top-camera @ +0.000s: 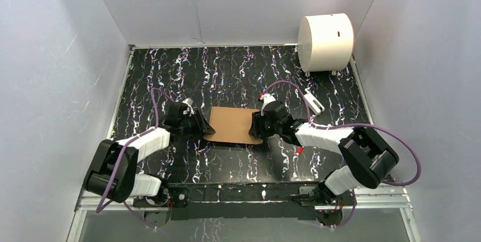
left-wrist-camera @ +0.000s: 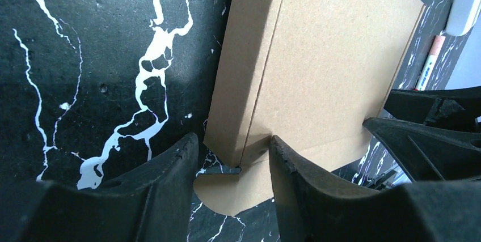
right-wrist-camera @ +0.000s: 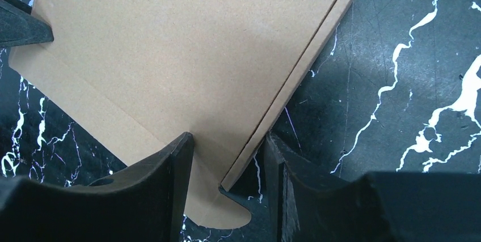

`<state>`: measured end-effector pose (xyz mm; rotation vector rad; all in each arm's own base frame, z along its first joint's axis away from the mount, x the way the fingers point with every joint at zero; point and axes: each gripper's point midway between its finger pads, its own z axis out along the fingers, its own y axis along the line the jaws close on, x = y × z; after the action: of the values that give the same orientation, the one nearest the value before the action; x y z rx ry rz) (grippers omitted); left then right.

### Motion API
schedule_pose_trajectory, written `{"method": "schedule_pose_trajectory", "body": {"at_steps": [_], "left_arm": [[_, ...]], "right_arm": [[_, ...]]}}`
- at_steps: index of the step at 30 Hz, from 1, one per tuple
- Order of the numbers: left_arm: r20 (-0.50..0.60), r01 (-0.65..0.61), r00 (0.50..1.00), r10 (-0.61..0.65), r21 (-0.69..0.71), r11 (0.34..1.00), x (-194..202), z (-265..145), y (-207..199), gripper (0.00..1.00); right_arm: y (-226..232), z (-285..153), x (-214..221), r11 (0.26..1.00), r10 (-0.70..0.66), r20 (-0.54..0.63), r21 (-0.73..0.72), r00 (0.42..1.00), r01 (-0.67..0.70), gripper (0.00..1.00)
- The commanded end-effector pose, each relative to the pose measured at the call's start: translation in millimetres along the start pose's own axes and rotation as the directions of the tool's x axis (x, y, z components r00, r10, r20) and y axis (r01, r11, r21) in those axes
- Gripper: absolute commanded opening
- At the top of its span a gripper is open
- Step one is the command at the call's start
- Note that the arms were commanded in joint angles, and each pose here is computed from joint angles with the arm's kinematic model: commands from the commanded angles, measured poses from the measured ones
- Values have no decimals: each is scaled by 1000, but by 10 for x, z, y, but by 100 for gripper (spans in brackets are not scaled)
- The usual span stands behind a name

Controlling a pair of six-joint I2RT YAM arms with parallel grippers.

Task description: Fold the paper box

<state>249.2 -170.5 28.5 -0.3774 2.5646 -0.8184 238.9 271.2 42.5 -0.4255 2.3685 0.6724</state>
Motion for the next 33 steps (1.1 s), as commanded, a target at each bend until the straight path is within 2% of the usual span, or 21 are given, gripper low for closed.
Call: {"method": "schedule_pose_trajectory", "body": {"at_steps": [1, 6, 12, 17, 23, 33], "left_arm": [[12, 13, 1000, -11, -119, 993, 156, 3, 332, 42], [63, 8, 998, -1, -121, 993, 100, -71, 329, 43], [126, -7, 992, 19, -93, 996, -66, -241, 159, 56], [160, -56, 985, 68, -80, 995, -197, -390, 16, 62], [135, -111, 984, 115, -39, 993, -332, -423, -224, 64], [76, -121, 989, 123, -37, 992, -462, -220, -337, 62]], "right_arm": [[-202, 41, 280, 997, -44, -75, 60, 996, 48, 47], [-87, -56, 85, 997, -69, -23, 24, 997, 69, 47], [32, -214, -213, 989, -148, 28, 12, 989, 148, 57], [244, -314, -414, 966, -254, 73, -26, 964, 256, 65], [543, -284, -534, 884, -458, 75, -65, 886, 462, 73], [883, 76, -500, 687, -712, 71, -130, 698, 715, 79]]}}
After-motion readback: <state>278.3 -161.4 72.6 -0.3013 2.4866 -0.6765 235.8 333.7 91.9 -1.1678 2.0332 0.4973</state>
